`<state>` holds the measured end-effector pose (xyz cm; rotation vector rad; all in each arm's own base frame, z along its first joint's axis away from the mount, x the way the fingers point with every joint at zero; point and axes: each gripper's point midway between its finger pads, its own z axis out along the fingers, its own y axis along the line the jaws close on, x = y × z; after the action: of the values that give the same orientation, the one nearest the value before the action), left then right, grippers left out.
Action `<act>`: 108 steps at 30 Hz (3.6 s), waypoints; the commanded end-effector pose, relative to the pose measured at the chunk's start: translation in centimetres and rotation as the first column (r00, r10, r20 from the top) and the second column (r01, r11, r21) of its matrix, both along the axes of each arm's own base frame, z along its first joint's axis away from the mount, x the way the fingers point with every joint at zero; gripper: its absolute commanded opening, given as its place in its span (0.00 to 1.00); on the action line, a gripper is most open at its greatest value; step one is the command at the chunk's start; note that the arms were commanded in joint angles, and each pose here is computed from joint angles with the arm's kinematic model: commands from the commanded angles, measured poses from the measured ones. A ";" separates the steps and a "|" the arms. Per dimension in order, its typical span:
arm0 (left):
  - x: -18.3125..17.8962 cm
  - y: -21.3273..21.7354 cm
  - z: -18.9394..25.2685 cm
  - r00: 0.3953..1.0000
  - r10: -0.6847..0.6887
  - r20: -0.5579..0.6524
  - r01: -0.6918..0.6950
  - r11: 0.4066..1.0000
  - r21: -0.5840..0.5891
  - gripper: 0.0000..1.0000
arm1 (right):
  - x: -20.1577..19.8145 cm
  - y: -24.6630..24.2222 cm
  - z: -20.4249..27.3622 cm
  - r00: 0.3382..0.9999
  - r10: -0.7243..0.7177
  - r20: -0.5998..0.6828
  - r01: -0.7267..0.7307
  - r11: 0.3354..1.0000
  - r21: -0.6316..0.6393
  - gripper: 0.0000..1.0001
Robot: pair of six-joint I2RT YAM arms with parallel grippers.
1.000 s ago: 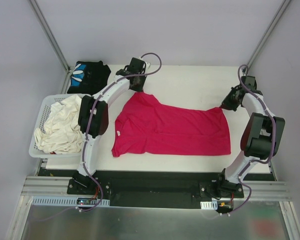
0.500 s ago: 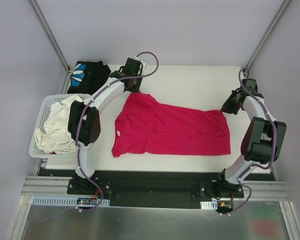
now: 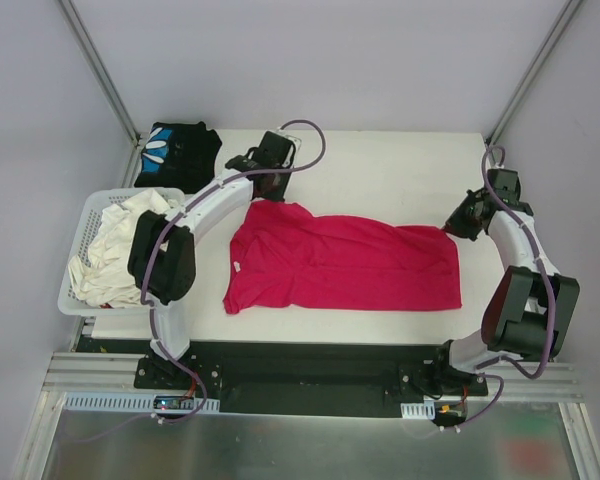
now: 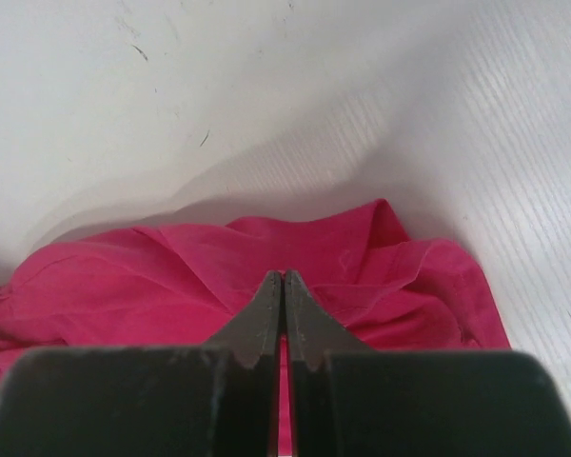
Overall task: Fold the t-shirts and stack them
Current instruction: Grap the side of the flattened tshirt furthest away from the robot with both arms, then fold the other side of the tshirt into a rectangle
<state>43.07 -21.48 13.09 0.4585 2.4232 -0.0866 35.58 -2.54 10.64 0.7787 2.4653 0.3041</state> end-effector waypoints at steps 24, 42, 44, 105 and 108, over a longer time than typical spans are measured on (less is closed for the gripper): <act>-9.2 1.6 2.1 0.998 0.058 0.034 -0.058 0.998 -0.001 0.00 | -5.5 0.2 0.8 1.000 -0.012 -0.026 0.010 0.998 -0.063 0.01; -11.1 3.2 2.3 0.997 0.072 0.040 -0.072 0.997 0.000 0.00 | -6.7 -1.3 0.8 0.997 -0.046 -0.068 0.036 0.990 -0.135 0.01; -11.3 3.3 2.3 0.997 0.071 0.038 -0.071 0.997 0.002 0.00 | -6.8 -1.4 0.9 0.996 -0.048 -0.075 0.038 0.990 -0.138 0.01; -15.5 2.2 0.1 0.997 0.067 -0.047 -0.066 0.998 0.003 0.55 | -8.0 -1.2 -0.6 0.992 -0.043 -0.119 0.026 0.990 -0.136 0.01; -14.2 1.6 1.1 0.998 0.068 -0.012 -0.068 0.998 0.005 0.54 | -8.4 -1.0 -1.2 0.990 -0.039 -0.139 0.021 0.991 -0.133 0.01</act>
<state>26.83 -19.40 12.38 0.3789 2.5148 -0.1079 27.66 -3.64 9.83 0.8118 2.5596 0.0870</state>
